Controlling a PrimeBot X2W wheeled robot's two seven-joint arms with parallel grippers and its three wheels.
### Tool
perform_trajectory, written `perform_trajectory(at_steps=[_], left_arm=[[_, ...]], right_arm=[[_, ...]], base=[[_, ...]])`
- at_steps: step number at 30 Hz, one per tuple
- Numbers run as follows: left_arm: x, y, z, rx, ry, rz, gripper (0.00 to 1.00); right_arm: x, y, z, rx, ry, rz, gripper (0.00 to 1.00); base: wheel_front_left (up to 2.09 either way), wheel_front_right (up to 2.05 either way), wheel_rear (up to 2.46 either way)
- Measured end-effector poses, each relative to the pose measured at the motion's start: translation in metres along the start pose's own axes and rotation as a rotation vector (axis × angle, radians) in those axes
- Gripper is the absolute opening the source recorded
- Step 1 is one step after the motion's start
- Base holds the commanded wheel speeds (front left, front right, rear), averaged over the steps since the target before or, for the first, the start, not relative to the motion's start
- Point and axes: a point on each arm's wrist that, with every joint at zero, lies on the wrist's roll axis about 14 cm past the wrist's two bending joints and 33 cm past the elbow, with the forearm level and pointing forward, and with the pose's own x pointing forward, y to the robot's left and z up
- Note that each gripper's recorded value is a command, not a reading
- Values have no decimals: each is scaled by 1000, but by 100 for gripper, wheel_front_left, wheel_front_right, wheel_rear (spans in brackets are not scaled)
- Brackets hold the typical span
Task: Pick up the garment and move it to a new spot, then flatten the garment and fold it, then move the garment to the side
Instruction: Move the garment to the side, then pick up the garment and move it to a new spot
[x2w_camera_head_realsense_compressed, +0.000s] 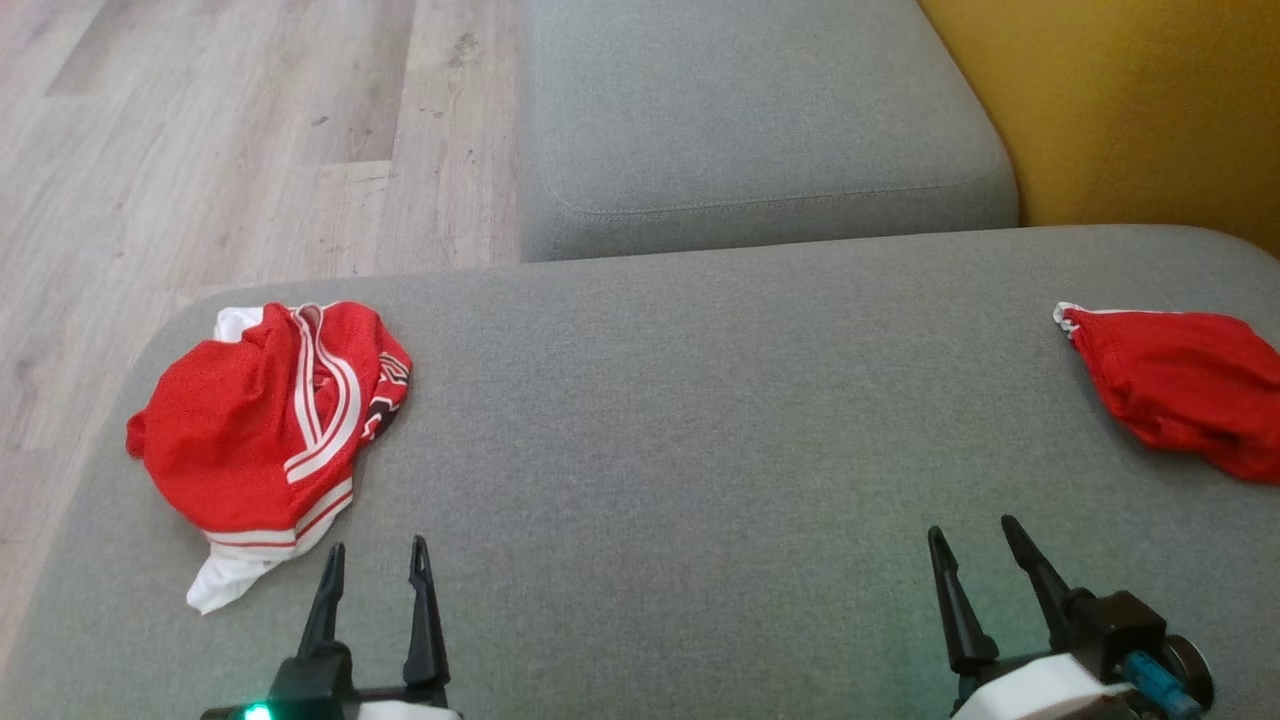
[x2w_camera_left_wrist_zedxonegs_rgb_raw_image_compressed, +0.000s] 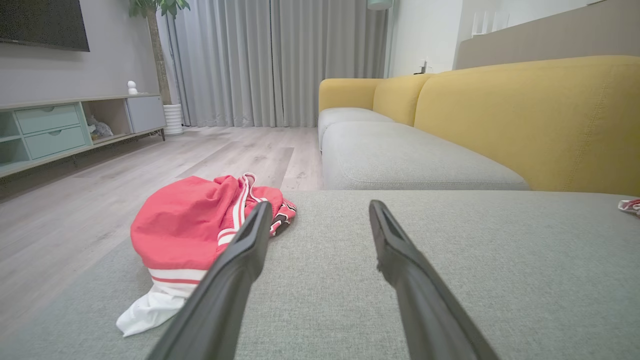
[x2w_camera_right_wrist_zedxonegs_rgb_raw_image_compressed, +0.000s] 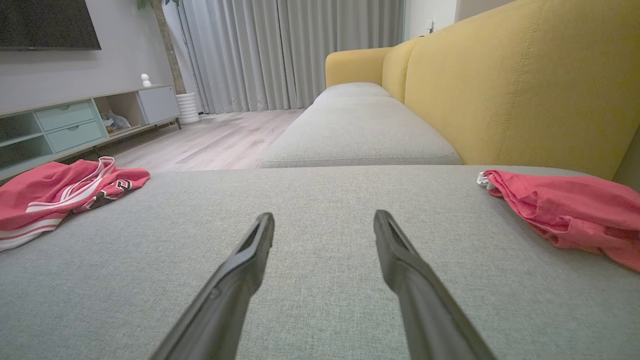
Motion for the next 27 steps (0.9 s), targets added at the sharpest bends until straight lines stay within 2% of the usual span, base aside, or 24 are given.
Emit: perform_trajectory(at_steps=[10, 15, 20, 27], left_arm=[[-4, 2, -6, 30, 15, -9, 100], [-8, 12, -8, 29, 19, 26, 100], [-18, 36, -7, 36, 14, 105, 100], [-47, 86, -7, 27, 11, 284, 100]], right_arm=[[0, 0, 0, 8, -3, -9, 100], [2, 0, -2, 14, 6, -11, 100], [10, 15, -7, 9, 29, 41, 100], [34, 59, -9, 14, 48, 188, 100]], base=[[0, 0, 0], [0, 0, 0], [0, 0, 0], [0, 0, 0]])
